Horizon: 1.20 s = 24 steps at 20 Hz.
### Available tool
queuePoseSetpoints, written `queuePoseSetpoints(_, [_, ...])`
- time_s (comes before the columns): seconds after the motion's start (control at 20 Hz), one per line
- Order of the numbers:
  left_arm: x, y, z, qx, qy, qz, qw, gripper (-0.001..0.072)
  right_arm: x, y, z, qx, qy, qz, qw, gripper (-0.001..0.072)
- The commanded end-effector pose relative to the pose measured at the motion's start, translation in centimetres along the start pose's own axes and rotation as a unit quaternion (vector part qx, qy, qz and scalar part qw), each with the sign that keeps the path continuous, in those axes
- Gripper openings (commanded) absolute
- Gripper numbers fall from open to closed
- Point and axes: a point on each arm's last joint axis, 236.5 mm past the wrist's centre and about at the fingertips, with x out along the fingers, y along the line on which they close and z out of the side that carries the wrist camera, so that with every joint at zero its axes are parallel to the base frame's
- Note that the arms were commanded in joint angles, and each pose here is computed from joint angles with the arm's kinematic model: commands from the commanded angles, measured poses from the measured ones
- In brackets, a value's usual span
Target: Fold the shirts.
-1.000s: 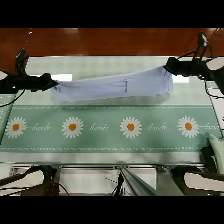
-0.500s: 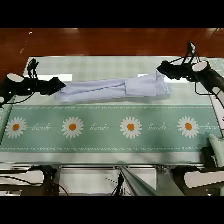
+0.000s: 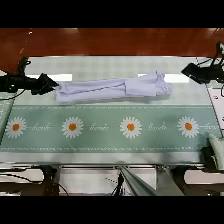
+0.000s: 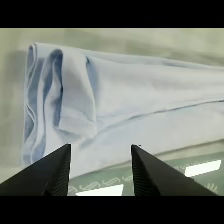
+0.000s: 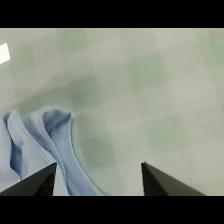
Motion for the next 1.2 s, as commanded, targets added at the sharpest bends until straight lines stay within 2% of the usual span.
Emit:
queuePoseSetpoints(0.0, [-0.3,-1.1,-1.6,0.0,0.039,-0.018,0.999,0.0464,1.7,0.4,-4.3,0.086,0.099,0.075,0.989,0.0612])
queuePoseSetpoints(0.15, [0.6,-2.3,-2.4,0.016,0.053,-0.022,0.998,0.0463,4.6,3.6,-6.1,0.104,0.126,0.122,0.979,0.0611])
queuePoseSetpoints(0.5, [2.4,-5.2,-4.0,0.055,0.079,-0.032,0.995,0.0463,9.5,9.5,-10.5,0.048,0.148,0.121,0.98,0.0595])
queuePoseSetpoints(0.55, [2.5,-5.3,-4.0,0.056,0.08,-0.033,0.995,0.0463,9.8,10.1,-10.6,0.041,0.142,0.121,0.982,0.0561])
queuePoseSetpoints(0.6, [2.5,-5.5,-4.1,0.055,0.08,-0.035,0.995,0.0463,9.9,10.8,-10.7,0.033,0.139,0.122,0.982,0.0358])
queuePoseSetpoints(0.7, [2.5,-5.5,-4.1,0.055,0.081,-0.036,0.995,0.0463,9.8,11.7,-11.0,0.017,0.141,0.129,0.981,0.0078])
queuePoseSetpoints(0.8, [2.4,-5.8,-4.2,0.053,0.084,-0.042,0.994,0.0462,8.8,12.9,-11.1,-0.01,0.155,0.147,0.977,0.0021])
queuePoseSetpoints(0.9, [2.4,-6.6,-4.2,0.046,0.083,-0.059,0.994,0.0452,6.7,14.2,-10.7,-0.039,0.157,0.164,0.973,0.0021])
queuePoseSetpoints(0.95, [2.3,-7.3,-4.1,0.041,0.08,-0.071,0.993,0.0421,5.1,14.7,-10.3,-0.058,0.153,0.168,0.972,0.0021])
queuePoseSetpoints(1.0, [2.2,-8.3,-3.9,0.034,0.076,-0.089,0.993,0.0267,3.6,15.1,-9.9,-0.078,0.148,0.167,0.972,0.0021])
queuePoseSetpoints(1.1, [2.0,-10.9,-3.7,0.037,0.066,-0.129,0.989,0.0142,0.1,15.5,-9.0,-0.114,0.134,0.156,0.972,0.0021])
queuePoseSetpoints(1.15, [2.0,-12.6,-3.8,0.052,0.061,-0.154,0.985,0.0048,-1.8,15.8,-8.8,-0.131,0.131,0.149,0.971,0.0021])
